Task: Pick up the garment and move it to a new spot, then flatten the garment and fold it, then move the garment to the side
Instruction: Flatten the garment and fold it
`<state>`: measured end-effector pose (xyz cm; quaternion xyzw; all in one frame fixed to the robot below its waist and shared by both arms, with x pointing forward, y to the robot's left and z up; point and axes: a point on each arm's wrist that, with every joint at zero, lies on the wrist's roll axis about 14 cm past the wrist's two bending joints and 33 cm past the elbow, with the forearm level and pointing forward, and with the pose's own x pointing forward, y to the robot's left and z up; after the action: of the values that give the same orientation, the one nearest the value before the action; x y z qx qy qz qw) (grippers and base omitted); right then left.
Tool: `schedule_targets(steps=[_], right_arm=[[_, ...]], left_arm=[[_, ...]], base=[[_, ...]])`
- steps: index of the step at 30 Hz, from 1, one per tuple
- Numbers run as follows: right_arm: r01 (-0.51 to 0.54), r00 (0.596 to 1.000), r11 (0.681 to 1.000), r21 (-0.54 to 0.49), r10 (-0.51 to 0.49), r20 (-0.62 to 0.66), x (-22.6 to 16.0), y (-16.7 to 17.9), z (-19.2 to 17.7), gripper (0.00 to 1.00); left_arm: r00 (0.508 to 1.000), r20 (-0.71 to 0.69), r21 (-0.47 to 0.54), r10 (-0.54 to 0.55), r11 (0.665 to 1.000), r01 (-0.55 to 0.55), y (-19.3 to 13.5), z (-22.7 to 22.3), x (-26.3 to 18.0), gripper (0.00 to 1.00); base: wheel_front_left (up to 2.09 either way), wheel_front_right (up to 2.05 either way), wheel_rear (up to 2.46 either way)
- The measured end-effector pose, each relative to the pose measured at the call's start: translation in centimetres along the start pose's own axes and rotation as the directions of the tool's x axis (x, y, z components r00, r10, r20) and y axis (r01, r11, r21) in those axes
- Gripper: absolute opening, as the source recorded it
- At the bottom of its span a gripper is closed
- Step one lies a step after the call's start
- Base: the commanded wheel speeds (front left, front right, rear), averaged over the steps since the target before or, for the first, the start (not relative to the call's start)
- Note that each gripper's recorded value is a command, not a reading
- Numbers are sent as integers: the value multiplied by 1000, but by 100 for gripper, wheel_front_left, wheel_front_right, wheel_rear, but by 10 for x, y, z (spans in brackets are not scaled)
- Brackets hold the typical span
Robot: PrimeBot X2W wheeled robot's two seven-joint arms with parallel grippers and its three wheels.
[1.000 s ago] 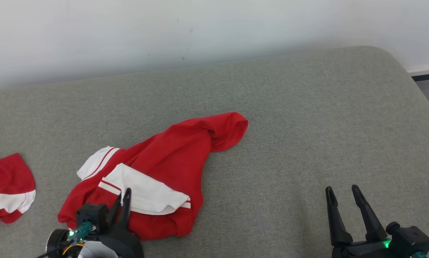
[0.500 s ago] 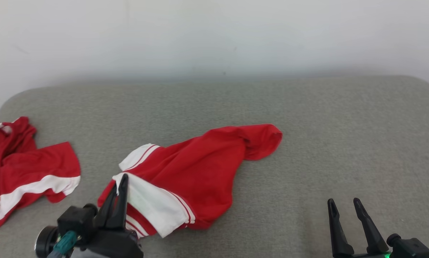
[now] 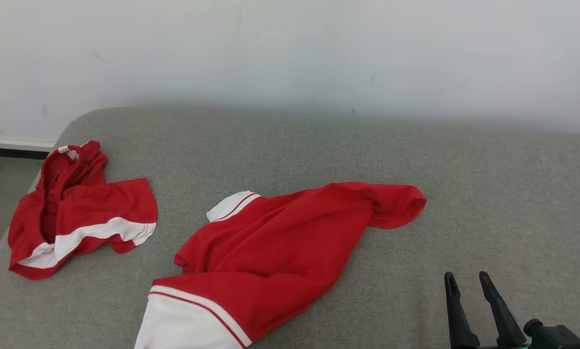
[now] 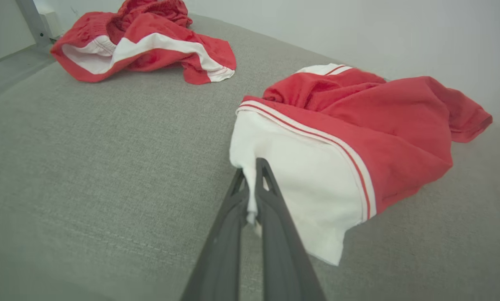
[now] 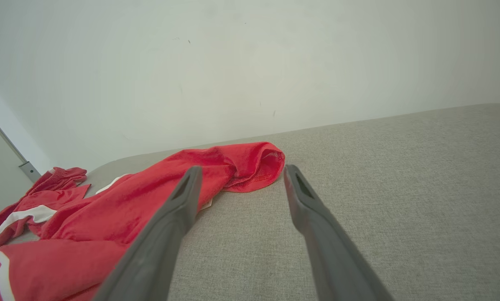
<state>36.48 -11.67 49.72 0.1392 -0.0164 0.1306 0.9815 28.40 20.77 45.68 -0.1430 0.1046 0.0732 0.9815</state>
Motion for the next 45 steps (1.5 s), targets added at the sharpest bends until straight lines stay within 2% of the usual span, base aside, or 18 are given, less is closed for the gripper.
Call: schedule_targets(steps=[8, 14, 15, 16, 23, 31, 37, 45], right_arm=[[10, 1000, 1000, -15, -11, -4, -3, -6, 0, 100], [21, 1000, 1000, -17, -21, 1, -6, -9, 2, 100], [23, 1000, 1000, -17, -22, 2, -6, -9, 2, 100], [24, 1000, 1000, -17, -24, 3, -7, -10, 3, 100], [35, 999, 999, -17, -35, 7, -10, -12, 4, 100], [61, 998, 998, -26, -61, 19, -15, -20, 8, 100], [102, 995, 994, -34, -101, 25, -25, -32, 11, 100], [149, 989, 988, -39, -148, 28, -35, -47, 12, 100]], left_arm=[[986, -149, -43, 74, 996, -82, 26, -57, -14, 0], [985, -160, -58, 64, 996, -74, 26, -66, -9, 0], [987, -148, -50, 65, 996, -73, 26, -64, -8, 40], [990, -122, -37, 66, 997, -71, 27, -59, -5, 100], [995, 92, 37, 29, 999, -33, 20, -1, 15, 100], [963, 257, 124, -76, 991, 45, -10, 53, 31, 100], [941, 302, 170, -155, 980, 107, -32, 70, 42, 100], [931, 287, 229, -224, 960, 160, -48, 67, 49, 100]], base=[[0, 0, 0], [0, 0, 0], [0, 0, 0], [0, 0, 0], [0, 0, 0], [0, 0, 0], [0, 0, 0], [0, 0, 0]])
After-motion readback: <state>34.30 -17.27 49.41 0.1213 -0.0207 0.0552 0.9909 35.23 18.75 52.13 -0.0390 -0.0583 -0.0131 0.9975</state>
